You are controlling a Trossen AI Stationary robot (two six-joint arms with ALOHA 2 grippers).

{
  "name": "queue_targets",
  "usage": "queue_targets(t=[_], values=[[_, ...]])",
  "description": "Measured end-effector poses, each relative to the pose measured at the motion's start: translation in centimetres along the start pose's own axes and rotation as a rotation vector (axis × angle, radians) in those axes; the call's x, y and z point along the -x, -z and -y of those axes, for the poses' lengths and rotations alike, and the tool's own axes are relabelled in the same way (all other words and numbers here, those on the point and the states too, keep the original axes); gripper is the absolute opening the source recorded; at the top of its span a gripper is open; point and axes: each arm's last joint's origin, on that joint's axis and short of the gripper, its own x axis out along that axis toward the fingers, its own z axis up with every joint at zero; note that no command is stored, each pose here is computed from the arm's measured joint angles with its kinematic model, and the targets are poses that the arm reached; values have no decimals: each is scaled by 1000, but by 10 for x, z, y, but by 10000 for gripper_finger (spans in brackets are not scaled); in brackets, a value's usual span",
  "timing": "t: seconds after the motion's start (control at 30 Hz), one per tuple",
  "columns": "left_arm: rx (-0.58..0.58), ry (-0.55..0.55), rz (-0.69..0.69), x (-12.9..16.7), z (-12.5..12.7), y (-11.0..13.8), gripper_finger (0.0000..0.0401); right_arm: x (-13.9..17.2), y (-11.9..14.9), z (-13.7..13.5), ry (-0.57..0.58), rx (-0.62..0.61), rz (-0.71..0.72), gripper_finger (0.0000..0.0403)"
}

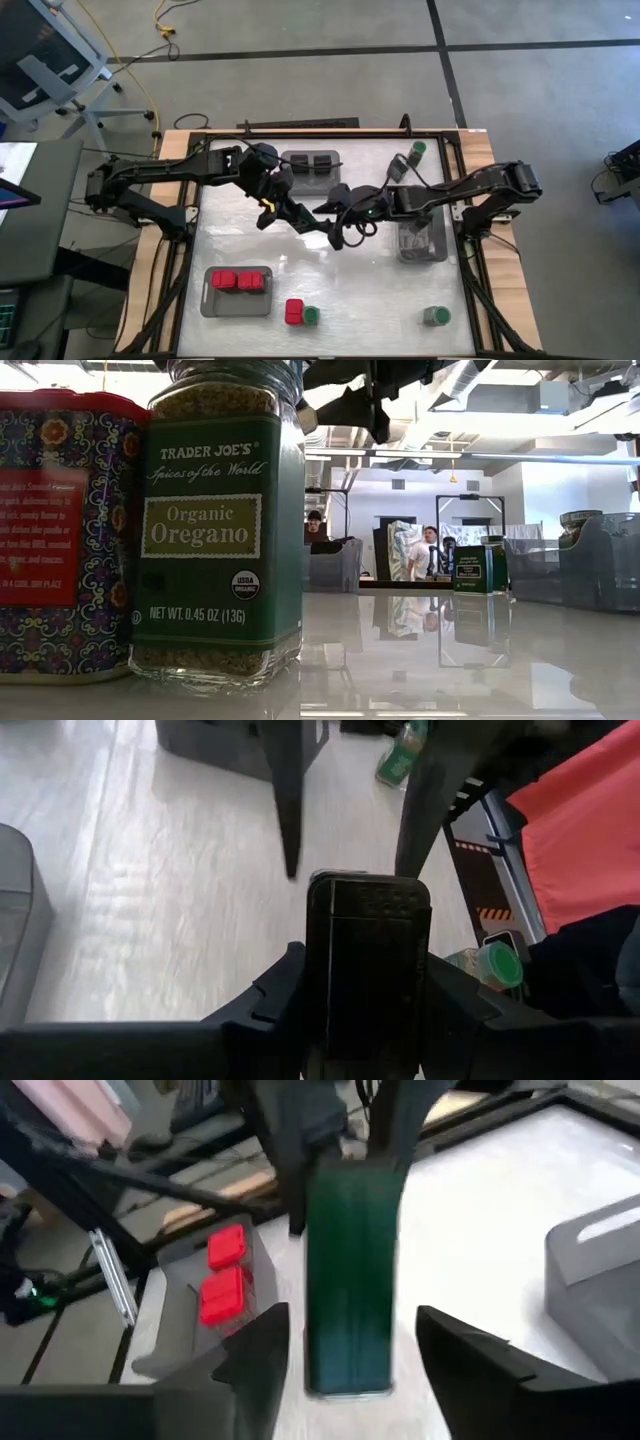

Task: Sort spices by type
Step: Put the left black seasoning can into the top black transparent bin

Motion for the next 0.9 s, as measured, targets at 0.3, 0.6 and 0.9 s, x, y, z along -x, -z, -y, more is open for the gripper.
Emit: queue_targets(t=[0.3,0.6,0.9], values=[[92,-105,-66,15,-21,3,129,35,1,22,153,-82,-214,301],[-48,-287,-216,11,-63,-21,129,71,27,28,280,-143,-452,303],[-106,-442,-322,-6,-124,-30,129,73,41,35,259,-133,-414,303]])
